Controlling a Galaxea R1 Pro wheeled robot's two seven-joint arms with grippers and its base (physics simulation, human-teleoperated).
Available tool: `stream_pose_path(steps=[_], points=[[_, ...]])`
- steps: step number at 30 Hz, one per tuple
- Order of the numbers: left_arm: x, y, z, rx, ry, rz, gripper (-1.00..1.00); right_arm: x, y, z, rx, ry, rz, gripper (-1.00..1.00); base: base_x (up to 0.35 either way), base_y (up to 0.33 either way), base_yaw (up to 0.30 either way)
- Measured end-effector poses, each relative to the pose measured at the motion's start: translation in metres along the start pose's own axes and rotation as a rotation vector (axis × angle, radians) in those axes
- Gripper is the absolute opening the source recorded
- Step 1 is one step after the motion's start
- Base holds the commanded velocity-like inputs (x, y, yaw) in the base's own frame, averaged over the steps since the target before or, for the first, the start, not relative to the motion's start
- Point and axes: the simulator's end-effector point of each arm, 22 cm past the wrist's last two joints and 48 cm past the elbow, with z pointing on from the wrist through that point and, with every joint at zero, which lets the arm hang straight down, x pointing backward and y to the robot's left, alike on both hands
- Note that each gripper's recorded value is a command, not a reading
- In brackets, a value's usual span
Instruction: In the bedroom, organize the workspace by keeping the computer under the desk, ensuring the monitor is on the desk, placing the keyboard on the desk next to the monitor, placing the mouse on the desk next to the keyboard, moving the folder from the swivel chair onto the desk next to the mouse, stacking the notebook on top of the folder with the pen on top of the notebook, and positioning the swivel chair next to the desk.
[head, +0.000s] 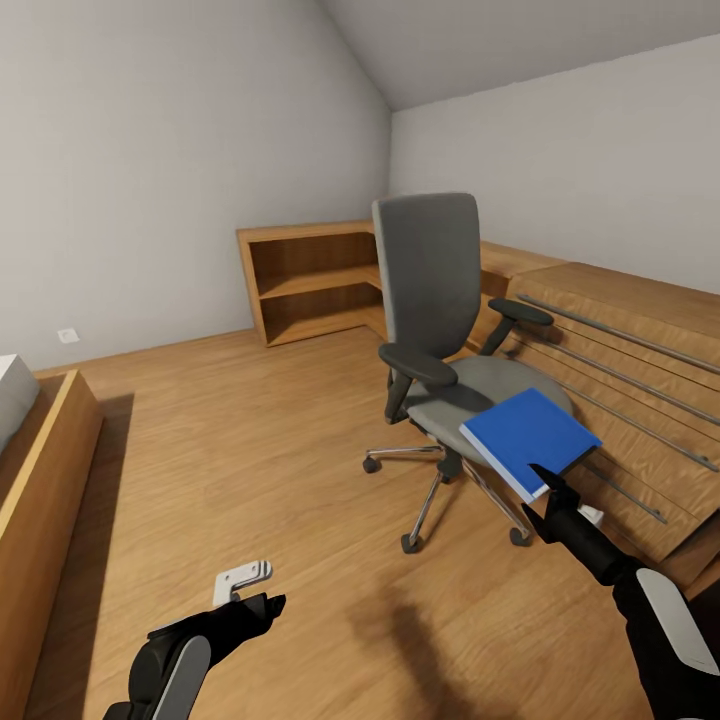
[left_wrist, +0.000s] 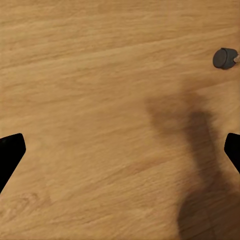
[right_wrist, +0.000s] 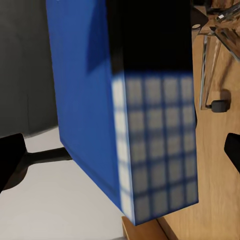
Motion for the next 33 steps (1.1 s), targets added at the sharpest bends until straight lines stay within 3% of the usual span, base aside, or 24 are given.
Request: stream_pose_path(steps=[33], points=[[0.0, -0.001, 0.0, 0.003, 0.001, 0.001, 1.0, -0.004, 0.01, 0.0, -0.021, -0.014, -0.015, 1.0, 0.0, 0.0, 0.0]])
